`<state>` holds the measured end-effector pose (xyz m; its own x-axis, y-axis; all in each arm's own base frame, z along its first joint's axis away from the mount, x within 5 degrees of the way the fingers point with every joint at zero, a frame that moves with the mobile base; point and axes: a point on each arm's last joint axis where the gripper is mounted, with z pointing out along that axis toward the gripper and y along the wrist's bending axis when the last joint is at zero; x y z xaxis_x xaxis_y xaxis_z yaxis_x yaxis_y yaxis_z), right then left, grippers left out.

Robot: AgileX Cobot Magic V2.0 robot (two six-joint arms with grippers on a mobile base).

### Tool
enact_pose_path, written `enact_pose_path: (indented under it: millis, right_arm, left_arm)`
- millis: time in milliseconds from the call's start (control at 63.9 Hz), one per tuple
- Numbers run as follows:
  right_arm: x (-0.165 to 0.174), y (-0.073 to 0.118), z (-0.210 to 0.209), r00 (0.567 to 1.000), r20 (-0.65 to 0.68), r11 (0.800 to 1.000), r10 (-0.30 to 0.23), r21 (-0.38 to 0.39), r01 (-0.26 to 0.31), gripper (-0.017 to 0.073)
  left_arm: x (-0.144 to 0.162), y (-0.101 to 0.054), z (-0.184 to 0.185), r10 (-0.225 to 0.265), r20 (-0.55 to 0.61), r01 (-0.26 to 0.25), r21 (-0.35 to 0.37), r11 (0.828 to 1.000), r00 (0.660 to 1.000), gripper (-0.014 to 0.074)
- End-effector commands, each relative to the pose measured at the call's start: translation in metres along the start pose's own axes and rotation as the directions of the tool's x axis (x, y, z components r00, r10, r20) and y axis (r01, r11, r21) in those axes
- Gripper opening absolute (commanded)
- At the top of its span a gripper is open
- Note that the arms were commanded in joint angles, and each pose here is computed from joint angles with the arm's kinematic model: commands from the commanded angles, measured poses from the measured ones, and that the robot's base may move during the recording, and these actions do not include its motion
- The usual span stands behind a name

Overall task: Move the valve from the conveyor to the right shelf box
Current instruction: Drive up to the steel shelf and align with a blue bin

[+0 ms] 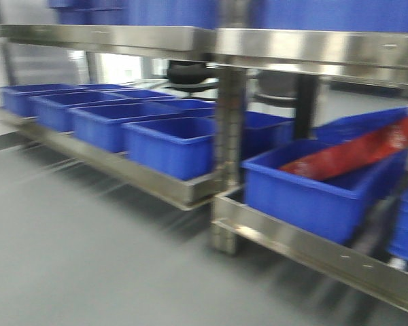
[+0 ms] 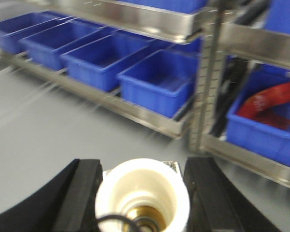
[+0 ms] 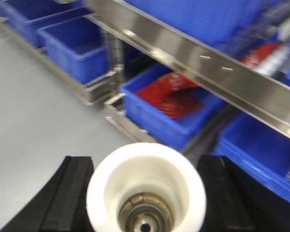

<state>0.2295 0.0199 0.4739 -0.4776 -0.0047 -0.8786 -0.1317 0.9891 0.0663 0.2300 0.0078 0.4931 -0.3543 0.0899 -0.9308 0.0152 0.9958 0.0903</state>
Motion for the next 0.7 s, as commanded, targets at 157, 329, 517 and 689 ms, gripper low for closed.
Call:
enact_pose_path:
  millis: [157,329,517,689]
  right_arm:
    - [-0.0102,0.0,-0.0103,0.995,0.097,1.0,-0.016,0.013,0.014,-0.0162]
    - [-0.0102,0.0,-0.0103,0.995,0.097,1.0,-0.016,0.013,0.014,-0.0162]
    - [-0.0102,0.0,-0.0103,0.995,0.097,1.0,-0.016,0.013,0.014,-0.0162]
    - [-0.0102,0.0,-0.0103,0.995,0.097,1.0,-0.016,0.013,0.014,-0.0162]
  left_arm:
    - [-0.0077,-0.0013,-0.0052,-0.011,0.068,0.011,0.006,1.0,0.998,-0.0111]
    - [-0.0077,-0.0013,-0.0052,-0.011,0.068,0.011,0.006,1.0,0.998,-0.0111]
    - [-0.0077,-0.0013,-0.0052,-0.011,0.068,0.011,0.006,1.0,0.998,-0.0111]
    - [-0.0077,-0.0013,-0.0052,-0.011,0.068,0.011,0.006,1.0,0.998,-0.0111]
